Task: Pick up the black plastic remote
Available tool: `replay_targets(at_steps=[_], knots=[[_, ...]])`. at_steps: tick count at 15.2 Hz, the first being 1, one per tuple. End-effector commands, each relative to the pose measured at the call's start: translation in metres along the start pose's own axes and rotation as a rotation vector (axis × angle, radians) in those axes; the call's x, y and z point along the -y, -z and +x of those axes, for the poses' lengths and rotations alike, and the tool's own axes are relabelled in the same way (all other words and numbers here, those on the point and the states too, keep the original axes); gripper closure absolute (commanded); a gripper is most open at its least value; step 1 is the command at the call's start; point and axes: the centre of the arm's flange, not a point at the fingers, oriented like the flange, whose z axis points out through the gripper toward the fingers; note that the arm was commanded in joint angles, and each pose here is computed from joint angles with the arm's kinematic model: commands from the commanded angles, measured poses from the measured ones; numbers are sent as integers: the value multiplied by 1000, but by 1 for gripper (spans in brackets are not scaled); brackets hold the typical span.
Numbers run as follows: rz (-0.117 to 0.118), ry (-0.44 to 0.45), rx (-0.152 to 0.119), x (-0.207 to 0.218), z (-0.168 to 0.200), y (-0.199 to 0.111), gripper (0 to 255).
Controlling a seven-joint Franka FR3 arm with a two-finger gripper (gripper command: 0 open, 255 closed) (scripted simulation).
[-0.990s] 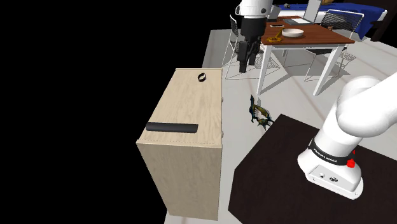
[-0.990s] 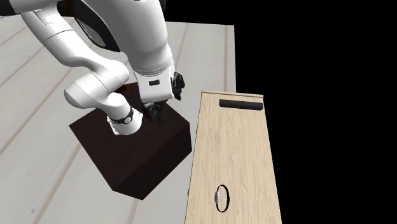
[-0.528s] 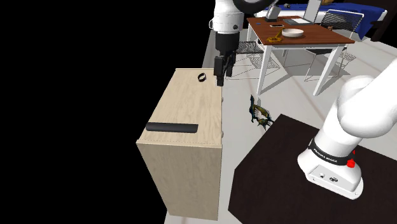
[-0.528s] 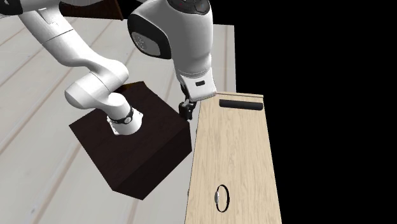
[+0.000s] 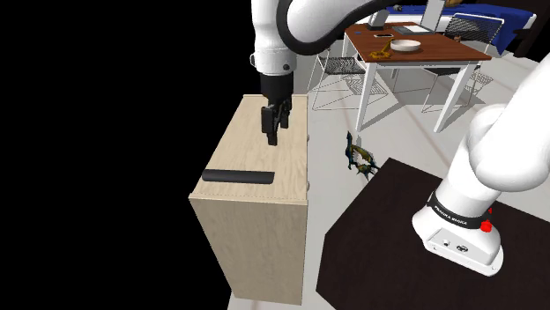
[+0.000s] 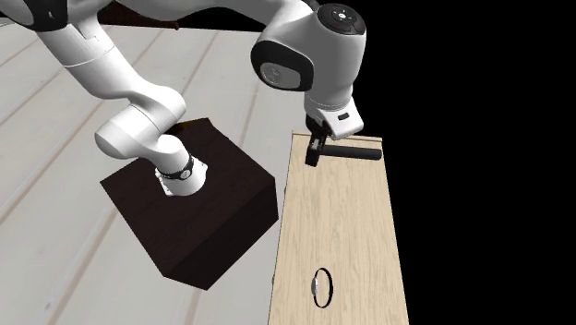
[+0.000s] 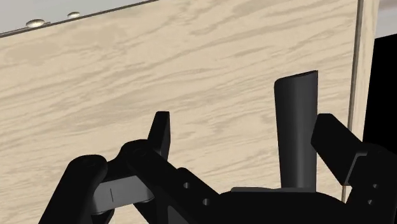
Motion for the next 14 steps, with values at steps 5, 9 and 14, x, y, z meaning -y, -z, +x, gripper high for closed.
replay_targets(at_steps=[5, 9, 14], knots=[[-1, 101, 4, 55, 47, -27, 0], [-1, 152, 6, 86, 69, -43, 0], [-1, 152, 6, 83, 69, -69, 0]])
